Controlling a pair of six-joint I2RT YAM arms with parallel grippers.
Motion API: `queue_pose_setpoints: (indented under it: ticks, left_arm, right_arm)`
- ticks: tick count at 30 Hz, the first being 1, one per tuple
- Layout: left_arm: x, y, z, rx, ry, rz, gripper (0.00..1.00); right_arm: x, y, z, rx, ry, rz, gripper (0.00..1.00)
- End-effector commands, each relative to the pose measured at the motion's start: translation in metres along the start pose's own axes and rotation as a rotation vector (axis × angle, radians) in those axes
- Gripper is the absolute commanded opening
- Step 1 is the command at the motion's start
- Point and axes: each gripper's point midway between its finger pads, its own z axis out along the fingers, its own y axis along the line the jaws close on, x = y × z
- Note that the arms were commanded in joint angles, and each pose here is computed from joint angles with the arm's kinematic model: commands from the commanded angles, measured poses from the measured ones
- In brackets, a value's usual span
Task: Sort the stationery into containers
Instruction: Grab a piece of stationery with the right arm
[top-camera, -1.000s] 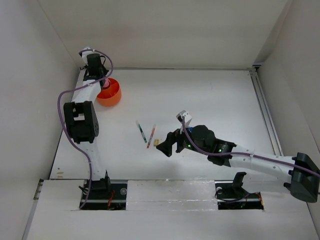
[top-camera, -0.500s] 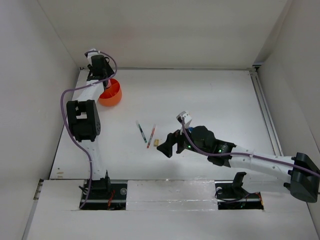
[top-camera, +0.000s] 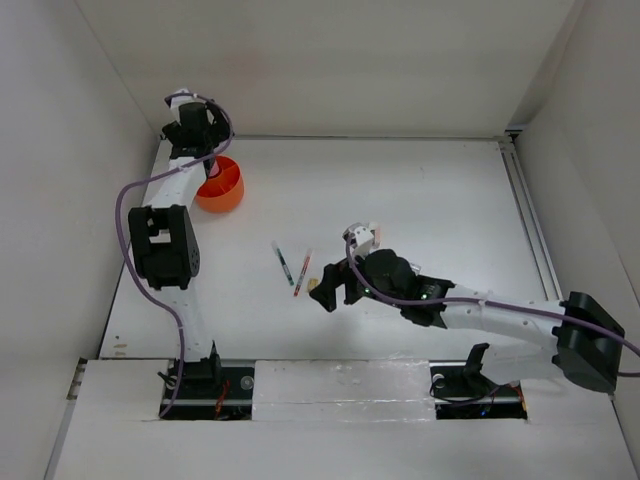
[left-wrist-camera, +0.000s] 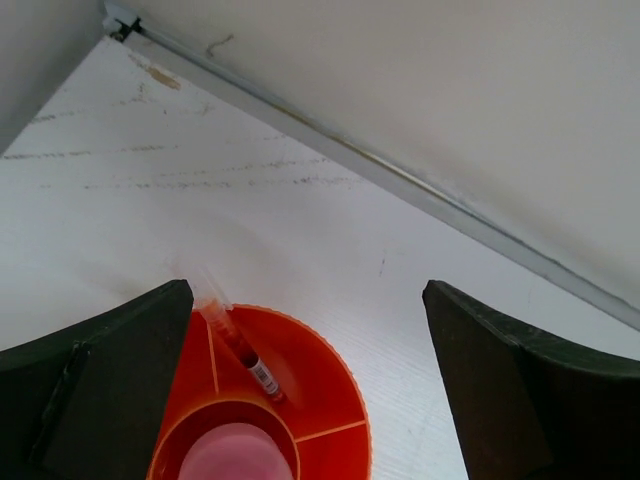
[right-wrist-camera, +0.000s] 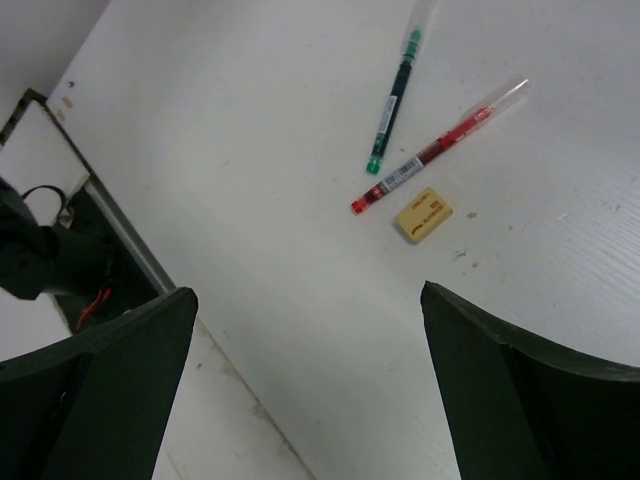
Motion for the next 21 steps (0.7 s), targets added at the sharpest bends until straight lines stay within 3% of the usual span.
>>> queue_pose_setpoints:
  ticks: [1, 9, 10, 13, 15, 19, 21]
  left_arm:
    - [-0.104, -0.027, -0.055, 0.067, -0.206, -0.053, 1.0]
    - [-0.172, -0.046, -0.112, 0.109, -0.261, -0.117, 1.0]
    - [-0.198, -0.051, -0.135, 0.129, -0.305, -0.129, 1.0]
    - [-0.217, -0.045, -0.175, 0.105, -0.302, -0.195, 1.0]
    - [-0.206, -0.036, -0.193, 0.075, -0.239, -0.273, 1.0]
    - [-0.169, -0.027, -0.233, 0.115, -0.146, -0.376, 1.0]
    - [-0.143, -0.022, -0.252, 0.157, -0.108, -0.386, 1.0]
  right_arm:
    - [-0.02, 0.0, 0.015, 0.062, -0.038, 0.007, 1.0]
    - [-0.022, -0.018, 0.041, 0.207, 0.001, 0.012, 1.0]
    - [-0.032, -0.015, 0.044, 0.221, -0.017, 0.026, 1.0]
    - [-0.027, -0.034, 0.056, 0.341, 0.009, 0.029, 0.93]
    - [-0.031, -0.04, 0.07, 0.403, 0.018, 0.024, 0.89]
    - [-0.037, -0.061, 0.08, 0.567, 0.013, 0.019, 0.62]
    - [-0.039, -0.061, 0.091, 0.588, 0.029, 0.01, 0.6]
